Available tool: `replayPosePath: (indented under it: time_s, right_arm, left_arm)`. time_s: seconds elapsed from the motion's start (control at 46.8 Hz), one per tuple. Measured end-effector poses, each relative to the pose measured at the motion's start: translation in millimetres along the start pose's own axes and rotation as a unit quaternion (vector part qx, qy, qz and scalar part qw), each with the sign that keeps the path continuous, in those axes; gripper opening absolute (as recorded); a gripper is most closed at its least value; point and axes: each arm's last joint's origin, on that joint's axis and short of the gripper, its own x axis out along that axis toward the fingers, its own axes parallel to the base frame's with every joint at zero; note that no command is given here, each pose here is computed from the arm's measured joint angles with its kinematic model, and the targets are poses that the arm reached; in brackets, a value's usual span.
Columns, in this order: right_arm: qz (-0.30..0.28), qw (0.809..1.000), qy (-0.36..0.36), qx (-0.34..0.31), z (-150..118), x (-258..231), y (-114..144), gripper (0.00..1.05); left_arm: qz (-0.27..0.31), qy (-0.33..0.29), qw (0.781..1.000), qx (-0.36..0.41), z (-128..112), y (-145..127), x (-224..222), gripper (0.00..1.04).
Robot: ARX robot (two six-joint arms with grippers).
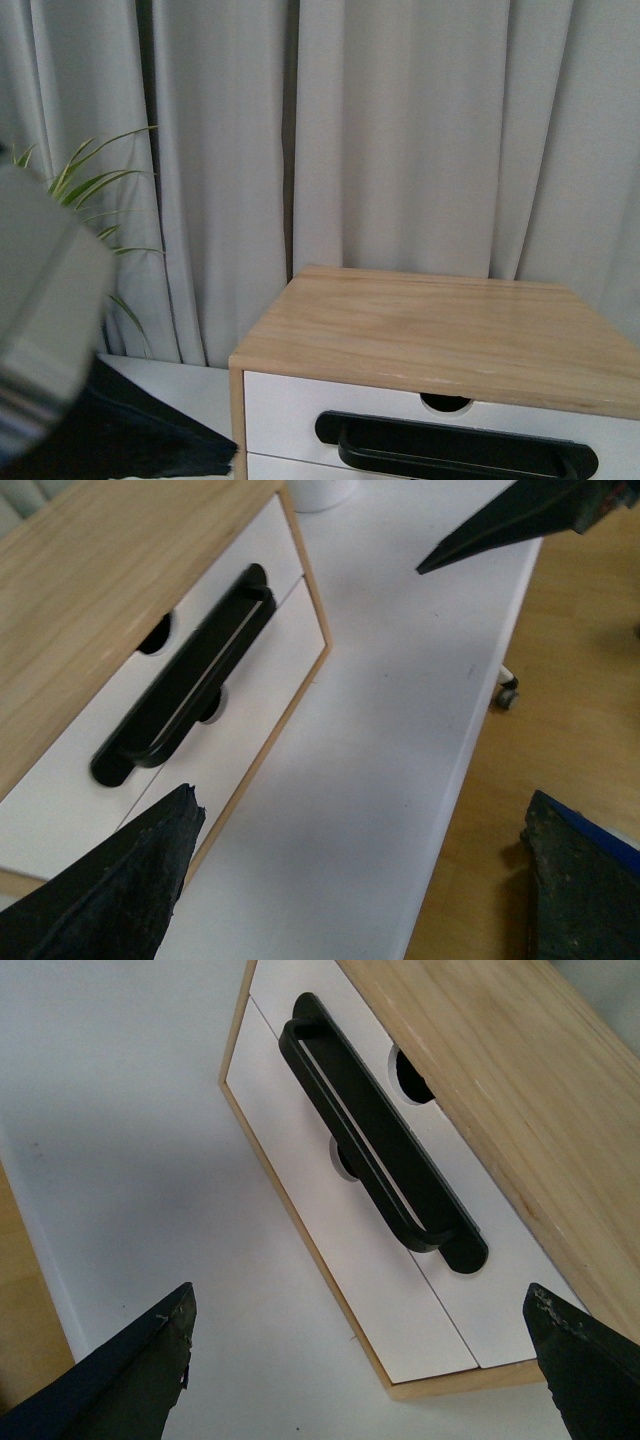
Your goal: Pull drawer
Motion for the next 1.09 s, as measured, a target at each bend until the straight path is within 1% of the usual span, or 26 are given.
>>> replayPosePath:
  time_s: [0.064,0.15,0.321,0.428,0.577,0.855,1.09]
  right_arm:
    - [0.002,1.0,0.003,-0.009,-1.2,4.4,-3.6,0.96]
    - [0.002,1.0,0.002,-0.021,-2.0,8.6,-7.2,0.96]
    - [-0.001,0.999,0.003,-0.048,-5.7,14.7,-12.1,0.96]
    - [0.003,0.998,0.01,-0.057,-10.4,19.7,-14.2,0.96]
    - [0.009,0.998,0.012,-0.066,-10.5,27.5,-18.9,0.96]
    - [0.029,0.995,0.017,-0.089,-7.1,54.3,-24.4,0.96]
    - [0.051,0.993,0.023,-0.107,-8.0,75.8,-22.5,0.96]
  left_arm:
    - [-0.023,0.013,1.0,0.015,2.8,3.2,13.2,0.99]
    - [-0.037,0.025,0.998,0.036,5.6,8.8,29.4,0.99]
    - [-0.05,0.046,0.995,0.07,11.5,21.0,57.9,0.99]
    - [-0.065,0.061,0.993,0.078,15.0,25.6,75.4,0.99]
    - [-0.069,0.076,0.991,0.087,19.6,36.1,92.0,0.99]
    - [-0.067,0.117,0.988,0.073,6.2,55.9,112.8,0.99]
    - [-0.064,0.129,0.987,0.07,1.0,63.7,124.1,0.99]
